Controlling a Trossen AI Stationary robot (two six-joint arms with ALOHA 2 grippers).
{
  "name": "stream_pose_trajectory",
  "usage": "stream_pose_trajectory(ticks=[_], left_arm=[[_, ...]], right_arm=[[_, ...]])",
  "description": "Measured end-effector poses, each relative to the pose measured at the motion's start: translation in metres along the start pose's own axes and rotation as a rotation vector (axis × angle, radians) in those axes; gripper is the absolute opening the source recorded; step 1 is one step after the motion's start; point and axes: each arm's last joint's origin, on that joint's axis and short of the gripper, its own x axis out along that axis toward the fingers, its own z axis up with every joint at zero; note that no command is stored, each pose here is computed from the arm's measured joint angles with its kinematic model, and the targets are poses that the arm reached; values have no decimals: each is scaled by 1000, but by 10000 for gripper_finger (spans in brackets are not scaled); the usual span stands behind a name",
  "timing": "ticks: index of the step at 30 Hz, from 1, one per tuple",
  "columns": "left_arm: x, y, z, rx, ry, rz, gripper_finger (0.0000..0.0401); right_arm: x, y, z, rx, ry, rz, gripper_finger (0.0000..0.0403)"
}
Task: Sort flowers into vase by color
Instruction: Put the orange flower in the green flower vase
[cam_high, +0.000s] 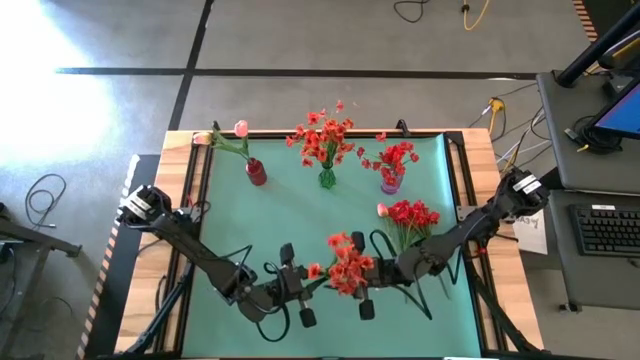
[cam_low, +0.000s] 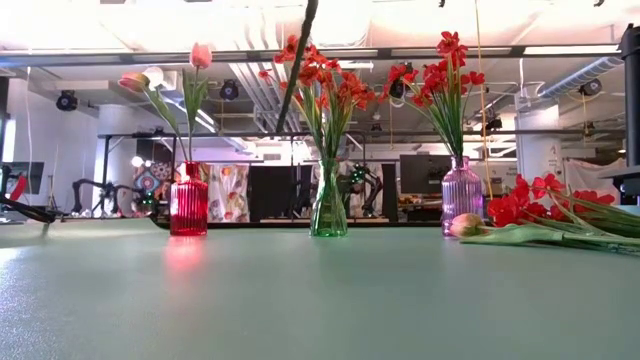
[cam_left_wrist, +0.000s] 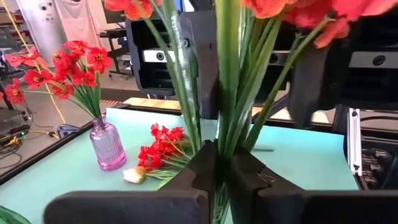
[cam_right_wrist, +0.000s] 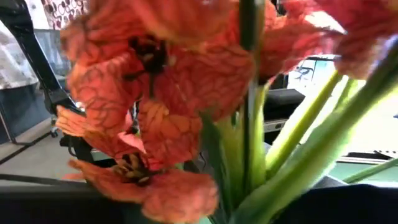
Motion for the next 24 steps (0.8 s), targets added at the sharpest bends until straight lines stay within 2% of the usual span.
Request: stream_pose_trajectory(ticks=[9, 16, 20, 24], left_arm=[[0, 0, 0, -3, -2, 0, 64], [-9, -4, -1, 37, 15, -21, 104], [-24, -5, 2, 88, 49, -39, 114], [-39, 1, 7, 90, 86, -25, 116]], right_arm=[[0, 0, -3, -6, 26, 1, 57], [-3, -1, -2, -37, 62, -8, 16], [-6, -7, 8, -78, 150, -107, 14], [-8, -20, 19, -131, 280, -240, 14]])
